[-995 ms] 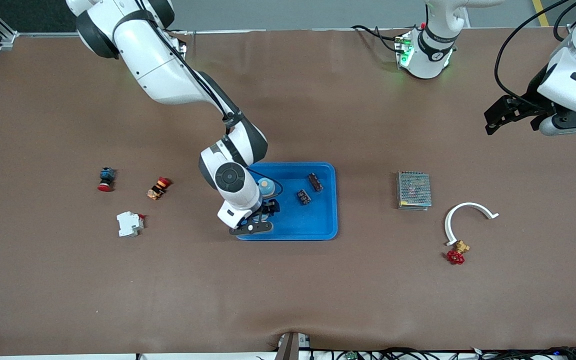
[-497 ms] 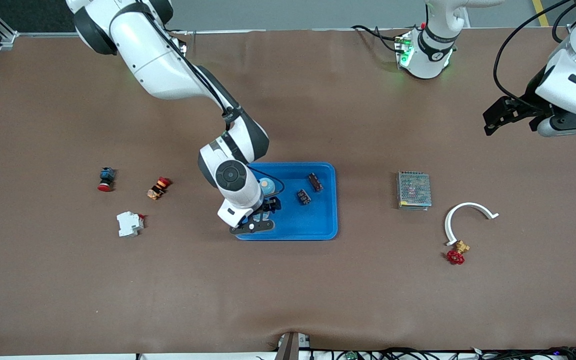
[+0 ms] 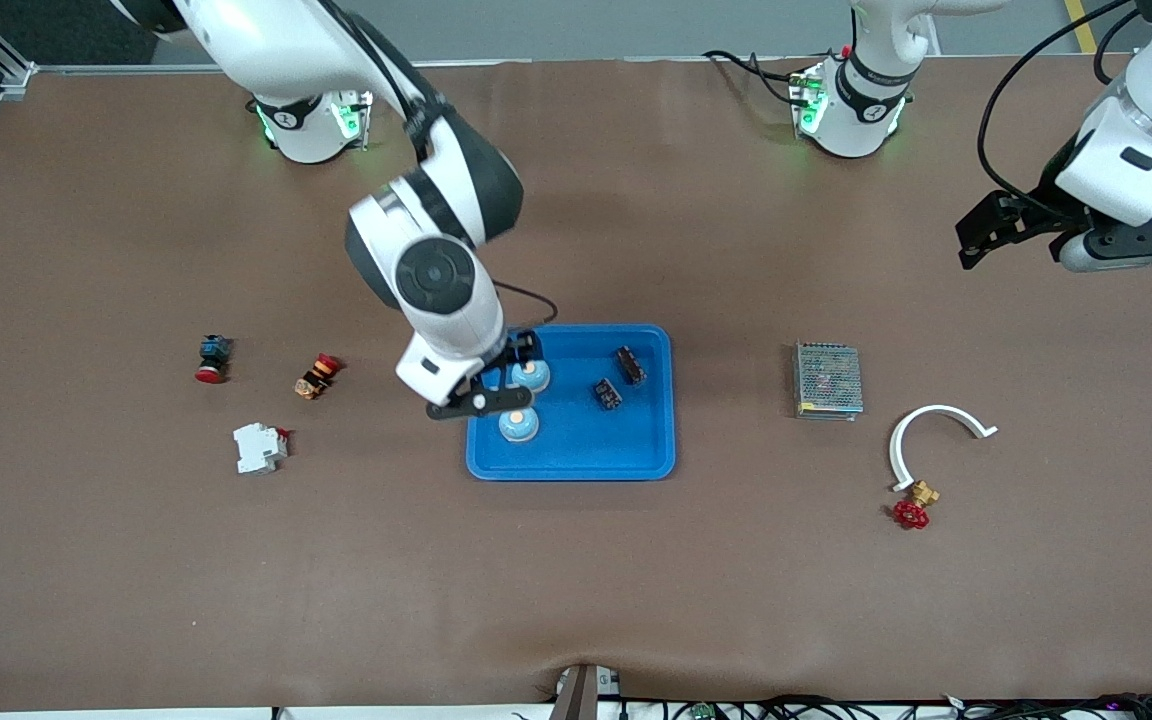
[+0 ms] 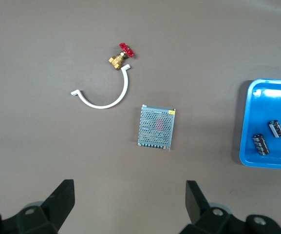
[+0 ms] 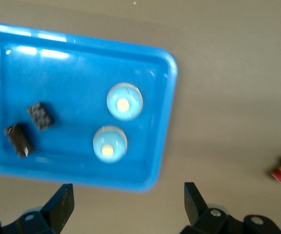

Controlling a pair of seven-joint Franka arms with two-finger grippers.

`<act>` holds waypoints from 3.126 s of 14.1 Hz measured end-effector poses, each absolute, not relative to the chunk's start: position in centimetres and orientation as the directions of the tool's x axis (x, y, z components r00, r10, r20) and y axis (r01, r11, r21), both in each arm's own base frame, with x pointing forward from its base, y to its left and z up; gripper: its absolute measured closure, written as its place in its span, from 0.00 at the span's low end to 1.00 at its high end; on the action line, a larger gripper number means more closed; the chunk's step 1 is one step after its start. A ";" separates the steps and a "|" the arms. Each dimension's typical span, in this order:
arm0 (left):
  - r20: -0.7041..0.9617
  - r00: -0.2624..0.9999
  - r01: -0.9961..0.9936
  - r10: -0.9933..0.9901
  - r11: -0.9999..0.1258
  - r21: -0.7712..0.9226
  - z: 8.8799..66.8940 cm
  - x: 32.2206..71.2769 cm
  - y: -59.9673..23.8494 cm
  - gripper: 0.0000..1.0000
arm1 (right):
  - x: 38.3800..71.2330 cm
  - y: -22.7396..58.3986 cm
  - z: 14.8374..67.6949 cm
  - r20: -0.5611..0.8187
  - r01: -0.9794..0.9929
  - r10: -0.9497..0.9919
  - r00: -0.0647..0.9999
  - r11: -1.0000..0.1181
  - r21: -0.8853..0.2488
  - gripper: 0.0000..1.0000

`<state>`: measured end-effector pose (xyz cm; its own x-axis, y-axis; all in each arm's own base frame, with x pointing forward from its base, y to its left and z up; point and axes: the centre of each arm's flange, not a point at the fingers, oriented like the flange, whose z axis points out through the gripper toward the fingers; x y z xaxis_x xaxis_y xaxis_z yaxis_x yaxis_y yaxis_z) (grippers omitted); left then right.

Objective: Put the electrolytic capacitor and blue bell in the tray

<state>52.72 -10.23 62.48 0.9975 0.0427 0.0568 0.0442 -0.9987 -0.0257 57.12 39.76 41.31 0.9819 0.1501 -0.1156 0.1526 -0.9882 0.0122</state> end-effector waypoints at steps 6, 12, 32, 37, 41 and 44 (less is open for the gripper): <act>0.066 0.997 0.031 0.029 -0.999 -0.029 63.1 52.2 -10.9 0.00 | 51.3 34.5 54.6 -0.171 0.175 0.163 0.972 -0.983 0.056 0.00; 0.051 0.998 0.040 0.038 -0.999 -0.033 63.1 52.1 -10.6 0.00 | 49.0 19.3 60.6 -0.155 0.172 0.165 0.974 -0.985 0.034 0.00; 0.040 0.999 0.015 0.013 -0.999 -0.035 62.8 53.0 -8.4 0.00 | 51.6 -1.2 67.9 0.175 -0.033 -0.033 0.984 -0.999 -0.007 0.00; 0.044 0.999 0.014 0.012 -0.999 -0.034 63.0 53.1 -8.4 0.00 | 52.1 -1.6 67.3 0.156 0.081 0.082 0.984 -0.997 0.013 0.00; 0.040 0.999 0.014 0.012 -0.999 -0.032 62.7 53.5 -8.4 0.00 | 52.0 -2.5 67.3 0.153 0.065 0.066 0.986 -0.998 0.012 0.00; 0.023 1.000 0.014 0.013 -0.999 -0.029 61.6 54.8 -8.4 0.00 | 51.9 -3.4 67.1 0.135 0.047 0.048 0.990 -0.999 0.010 0.00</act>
